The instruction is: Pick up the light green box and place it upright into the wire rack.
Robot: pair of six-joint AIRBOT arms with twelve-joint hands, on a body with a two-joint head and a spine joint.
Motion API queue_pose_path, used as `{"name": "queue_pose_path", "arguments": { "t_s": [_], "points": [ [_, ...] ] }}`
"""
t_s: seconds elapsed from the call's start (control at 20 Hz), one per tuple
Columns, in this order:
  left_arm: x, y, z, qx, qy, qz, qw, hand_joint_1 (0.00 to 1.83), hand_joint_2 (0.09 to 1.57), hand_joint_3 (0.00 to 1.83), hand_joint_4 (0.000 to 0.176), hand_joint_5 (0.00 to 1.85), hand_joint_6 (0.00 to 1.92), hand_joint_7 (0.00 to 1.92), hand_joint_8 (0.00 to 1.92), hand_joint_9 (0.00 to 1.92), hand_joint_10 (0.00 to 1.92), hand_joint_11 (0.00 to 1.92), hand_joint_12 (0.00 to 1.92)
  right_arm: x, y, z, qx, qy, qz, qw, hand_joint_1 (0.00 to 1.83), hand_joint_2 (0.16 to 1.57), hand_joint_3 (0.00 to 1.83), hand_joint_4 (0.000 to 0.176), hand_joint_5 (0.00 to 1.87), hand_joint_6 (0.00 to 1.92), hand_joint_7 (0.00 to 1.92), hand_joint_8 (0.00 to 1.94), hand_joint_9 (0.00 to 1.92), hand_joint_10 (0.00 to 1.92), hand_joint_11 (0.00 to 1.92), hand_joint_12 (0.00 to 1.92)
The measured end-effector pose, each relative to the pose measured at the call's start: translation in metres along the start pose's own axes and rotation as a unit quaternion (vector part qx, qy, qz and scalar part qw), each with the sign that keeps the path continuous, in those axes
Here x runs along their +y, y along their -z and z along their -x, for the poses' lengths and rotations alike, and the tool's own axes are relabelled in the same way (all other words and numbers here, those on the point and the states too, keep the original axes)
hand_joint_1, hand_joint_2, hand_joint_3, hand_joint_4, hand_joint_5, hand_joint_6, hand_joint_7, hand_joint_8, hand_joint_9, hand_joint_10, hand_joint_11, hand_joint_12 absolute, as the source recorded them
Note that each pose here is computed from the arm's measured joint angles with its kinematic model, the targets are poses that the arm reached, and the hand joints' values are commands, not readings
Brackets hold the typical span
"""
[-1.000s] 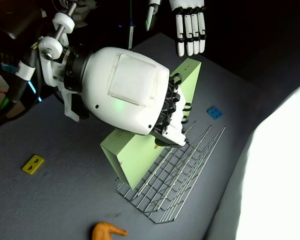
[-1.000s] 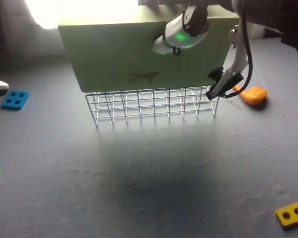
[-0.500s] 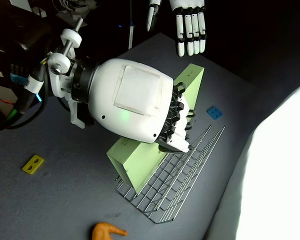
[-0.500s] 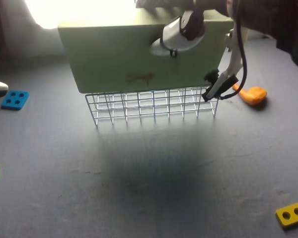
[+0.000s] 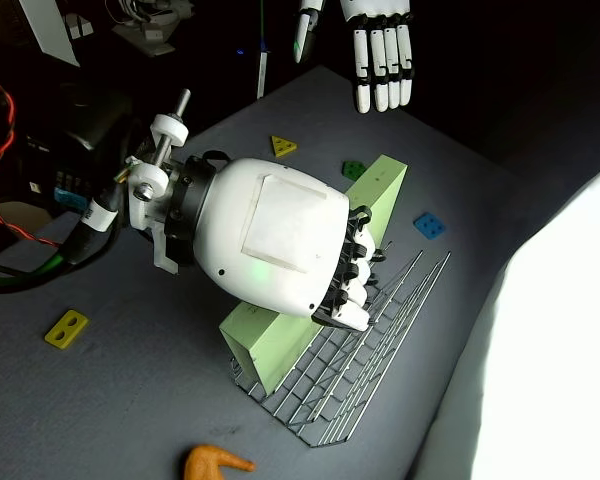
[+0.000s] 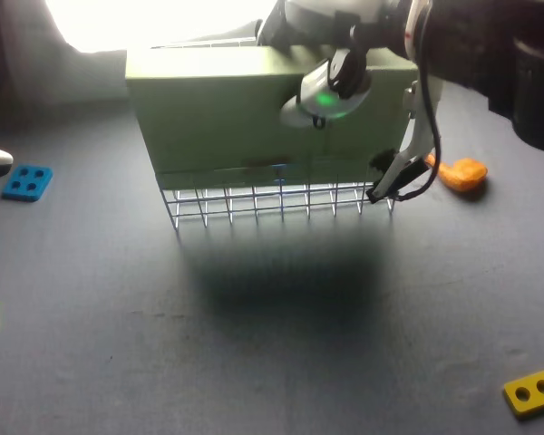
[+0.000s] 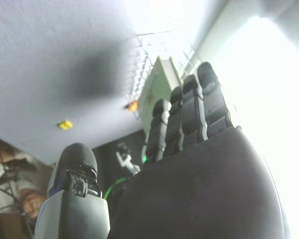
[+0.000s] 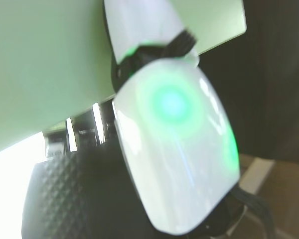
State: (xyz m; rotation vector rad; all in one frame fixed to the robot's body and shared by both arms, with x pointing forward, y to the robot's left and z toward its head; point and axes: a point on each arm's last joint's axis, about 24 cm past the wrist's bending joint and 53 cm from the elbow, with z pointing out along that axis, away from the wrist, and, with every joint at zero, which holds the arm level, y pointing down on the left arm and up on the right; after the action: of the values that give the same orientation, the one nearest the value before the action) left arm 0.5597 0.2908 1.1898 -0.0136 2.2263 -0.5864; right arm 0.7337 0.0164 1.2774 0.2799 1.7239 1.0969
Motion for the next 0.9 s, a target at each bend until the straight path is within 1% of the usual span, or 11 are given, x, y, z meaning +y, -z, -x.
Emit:
{"name": "queue_pose_path", "arguments": {
  "t_s": [0.05,0.1,0.15,0.2,0.3,0.4,0.5,0.55,0.65,0.8,0.9],
  "points": [
    [0.000,0.000,0.000,0.000,0.000,0.000,1.0000,0.16,1.23,0.00,0.041,0.09,0.00,0.05,0.00,0.05,0.00,0.00,0.25,-0.001,-0.001,-0.003,0.003,0.000,-0.001,1.0000,1.23,1.12,0.00,0.000,0.98,0.88,0.98,1.16,0.84,1.21,0.58,1.60],
    [0.000,0.000,0.000,0.000,0.001,0.000,1.0000,0.15,1.23,0.00,0.049,0.08,0.00,0.05,0.00,0.06,0.00,0.00,0.24,-0.003,-0.003,-0.006,0.005,0.000,-0.002,1.0000,1.24,1.11,0.00,0.000,1.01,0.84,0.99,1.16,0.86,1.19,0.60,1.58],
    [0.000,0.000,0.000,0.000,0.001,0.000,1.0000,0.17,1.23,0.00,0.049,0.09,0.01,0.06,0.00,0.07,0.00,0.00,0.26,-0.005,-0.003,-0.008,0.007,0.000,-0.004,1.0000,1.24,1.12,0.00,0.000,0.99,0.87,0.97,1.19,0.85,1.20,0.61,1.59],
    [0.001,0.000,0.000,0.000,0.001,0.000,1.0000,0.17,1.23,0.00,0.049,0.09,0.00,0.06,0.00,0.07,0.00,0.00,0.23,-0.007,-0.004,-0.008,0.007,-0.002,-0.006,1.0000,1.24,1.12,0.00,0.000,0.99,0.85,0.96,1.23,0.83,1.24,0.60,1.62],
    [0.001,0.000,0.000,0.000,0.001,0.001,1.0000,0.15,1.24,0.00,0.046,0.08,0.00,0.05,0.00,0.05,0.00,0.00,0.20,-0.013,-0.006,-0.009,0.006,-0.003,-0.010,0.9999,1.24,1.11,0.00,0.000,1.01,0.82,0.97,1.20,0.84,1.23,0.60,1.60],
    [0.001,0.000,0.000,0.000,0.001,0.001,1.0000,0.15,1.23,0.00,0.045,0.09,0.00,0.05,0.00,0.05,0.00,0.00,0.21,-0.016,-0.006,-0.011,0.004,0.002,-0.008,1.0000,1.23,1.13,0.00,0.000,0.98,0.87,0.94,1.25,0.81,1.27,0.57,1.67],
    [0.001,0.000,0.000,0.000,0.001,0.000,1.0000,0.16,1.23,0.00,0.048,0.10,0.00,0.06,0.00,0.06,0.00,0.00,0.23,-0.016,-0.008,-0.010,0.004,-0.003,-0.009,0.9999,1.24,1.12,0.00,0.000,0.97,0.89,0.97,1.21,0.83,1.27,0.60,1.63],
    [0.001,0.000,0.000,0.000,0.002,0.000,1.0000,0.14,1.23,0.00,0.051,0.09,0.00,0.06,0.00,0.06,0.00,0.00,0.21,-0.016,-0.009,-0.011,0.004,-0.004,-0.009,0.9999,1.23,1.13,0.00,0.000,0.97,0.90,0.96,1.21,0.83,1.27,0.57,1.65],
    [0.001,0.000,0.000,0.000,0.001,0.001,1.0000,0.15,1.23,0.00,0.049,0.09,0.00,0.06,0.00,0.06,0.00,0.00,0.19,-0.021,-0.010,-0.015,0.007,-0.003,-0.012,0.9999,1.22,1.15,0.00,0.000,0.92,0.98,0.91,1.27,0.81,1.28,0.58,1.64],
    [0.001,0.000,0.000,0.000,0.001,0.001,1.0000,0.14,1.23,0.00,0.049,0.08,0.00,0.05,0.00,0.05,0.00,0.00,0.18,-0.025,-0.011,-0.021,0.014,-0.004,-0.016,0.9998,1.22,1.15,0.00,0.000,0.94,0.95,0.90,1.30,0.79,1.31,0.57,1.66],
    [0.001,0.000,0.000,0.000,0.001,0.000,1.0000,0.14,1.23,0.00,0.049,0.08,0.00,0.05,0.00,0.05,0.00,0.00,0.18,-0.026,-0.011,-0.021,0.013,-0.005,-0.017,0.9998,1.22,1.15,0.00,0.000,0.94,0.95,0.90,1.30,0.79,1.31,0.57,1.66]
  ]
}}
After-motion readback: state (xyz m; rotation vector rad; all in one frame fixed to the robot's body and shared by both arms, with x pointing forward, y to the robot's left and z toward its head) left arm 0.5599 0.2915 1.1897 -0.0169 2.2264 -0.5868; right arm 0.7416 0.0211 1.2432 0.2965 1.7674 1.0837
